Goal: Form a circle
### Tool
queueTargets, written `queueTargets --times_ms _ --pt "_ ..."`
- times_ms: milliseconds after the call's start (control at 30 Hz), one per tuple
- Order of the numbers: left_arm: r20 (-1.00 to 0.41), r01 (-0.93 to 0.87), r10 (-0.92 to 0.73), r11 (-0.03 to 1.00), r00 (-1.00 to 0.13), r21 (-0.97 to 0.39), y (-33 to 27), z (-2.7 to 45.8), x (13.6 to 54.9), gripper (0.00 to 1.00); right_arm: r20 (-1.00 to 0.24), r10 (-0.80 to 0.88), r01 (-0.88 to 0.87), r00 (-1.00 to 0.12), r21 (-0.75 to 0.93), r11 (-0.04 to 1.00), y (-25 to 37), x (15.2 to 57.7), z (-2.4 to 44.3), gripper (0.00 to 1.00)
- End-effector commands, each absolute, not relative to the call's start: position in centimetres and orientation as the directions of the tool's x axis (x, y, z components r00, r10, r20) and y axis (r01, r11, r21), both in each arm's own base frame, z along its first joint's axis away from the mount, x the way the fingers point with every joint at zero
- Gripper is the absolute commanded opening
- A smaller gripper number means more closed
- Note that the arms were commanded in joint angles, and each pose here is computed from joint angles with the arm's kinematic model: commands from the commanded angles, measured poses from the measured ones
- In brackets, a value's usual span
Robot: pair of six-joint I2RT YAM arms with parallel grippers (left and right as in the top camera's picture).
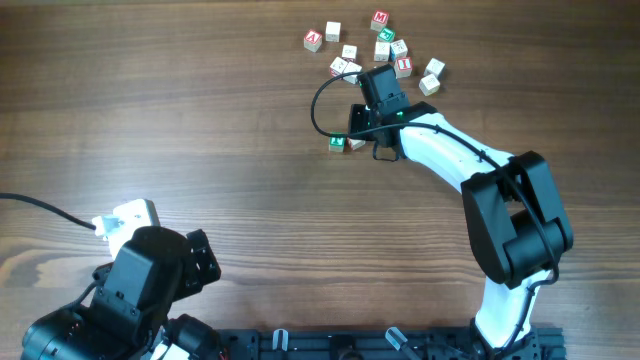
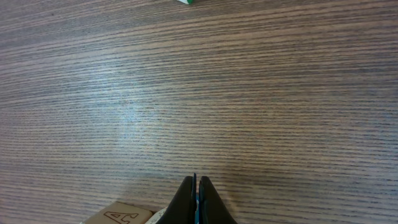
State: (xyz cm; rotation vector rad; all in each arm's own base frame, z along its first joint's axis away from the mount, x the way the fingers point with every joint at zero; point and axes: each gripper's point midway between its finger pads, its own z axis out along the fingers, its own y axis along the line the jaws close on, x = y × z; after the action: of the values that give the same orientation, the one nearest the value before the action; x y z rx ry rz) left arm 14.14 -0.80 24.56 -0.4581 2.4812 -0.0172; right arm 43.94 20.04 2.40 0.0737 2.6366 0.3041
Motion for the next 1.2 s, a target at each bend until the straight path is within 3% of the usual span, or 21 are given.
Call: queueTargets --times_ms 0,1167 --pt "-0.562 -0.331 -0.339 0.936 -0.754 -0.12 -0.8 24.4 14.12 1.0 -0.431 0.081 -0.019 -0.899 0.223 0.975 20.24 43.27 0.98 0.05" --pt "-0.562 -0.331 -0.339 0.936 -0.754 -0.12 -0.8 24.4 14.12 1.0 -0.437 0.056 -0.056 -0.898 0.239 0.969 20.82 43.34 1.17 0.04"
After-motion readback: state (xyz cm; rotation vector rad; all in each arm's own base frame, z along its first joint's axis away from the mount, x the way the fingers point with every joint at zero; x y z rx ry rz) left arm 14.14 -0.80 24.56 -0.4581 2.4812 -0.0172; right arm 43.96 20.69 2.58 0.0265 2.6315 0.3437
